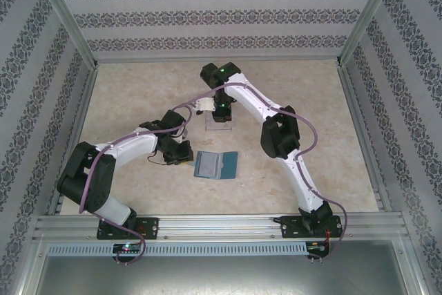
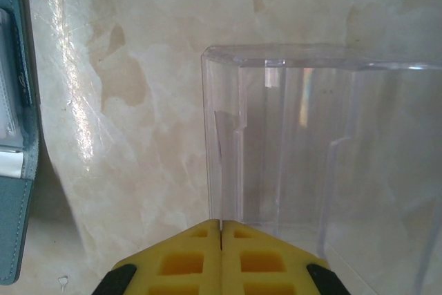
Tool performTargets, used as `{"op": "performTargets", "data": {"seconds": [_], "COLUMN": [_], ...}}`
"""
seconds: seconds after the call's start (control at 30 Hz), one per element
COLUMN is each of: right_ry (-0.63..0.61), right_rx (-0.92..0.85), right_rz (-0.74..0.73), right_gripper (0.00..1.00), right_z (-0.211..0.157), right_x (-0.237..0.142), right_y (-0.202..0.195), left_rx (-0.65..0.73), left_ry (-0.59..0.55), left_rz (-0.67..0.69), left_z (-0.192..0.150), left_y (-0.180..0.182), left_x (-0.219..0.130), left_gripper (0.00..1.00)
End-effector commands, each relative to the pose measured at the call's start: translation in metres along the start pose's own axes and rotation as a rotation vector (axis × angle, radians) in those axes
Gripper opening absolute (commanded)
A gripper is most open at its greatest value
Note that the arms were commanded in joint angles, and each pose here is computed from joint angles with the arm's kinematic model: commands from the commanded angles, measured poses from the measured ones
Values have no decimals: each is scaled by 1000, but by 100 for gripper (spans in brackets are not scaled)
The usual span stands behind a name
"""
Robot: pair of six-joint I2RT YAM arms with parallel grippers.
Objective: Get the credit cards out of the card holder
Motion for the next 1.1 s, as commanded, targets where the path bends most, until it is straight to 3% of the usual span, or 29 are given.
{"op": "performTargets", "data": {"seconds": [0.0,0.17,0.3,0.83,1.07], "right_ry": [-13,-55,-60,-45,-54], "right_rx": [-31,-48,-61,-67,-68], "right_rz": [-1,-79,-125,-53,1], "right_gripper": [0,0,0,0,0], "right_z": [6,11,12,13,13], "right_x": [-16,-54,-64,-15,-6], "right_y": [4,9,8,-8,-4], "left_rx": [-20,-20,-21,-17,41], "left_ry": [-18,-23,-17,12,66], "left_rz": [6,4,1,9,57], "left_z": [0,1,0,-13,-46], "left_y": [5,5,5,17,38], "left_x": [-5,-5,-4,-3,-24], "left_gripper": [14,14,14,14,14]}}
Point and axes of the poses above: each hand's point on the last joint's axis, 136 mm out from that joint toward the fingers, its own x axis out along the fingers, its own y axis along the line the jaws close on, z = x × y, the point moved 9 cm from there along -x, back along the fingers, and after that the axes turned 9 degrees about -x, right-handed, at the moved point
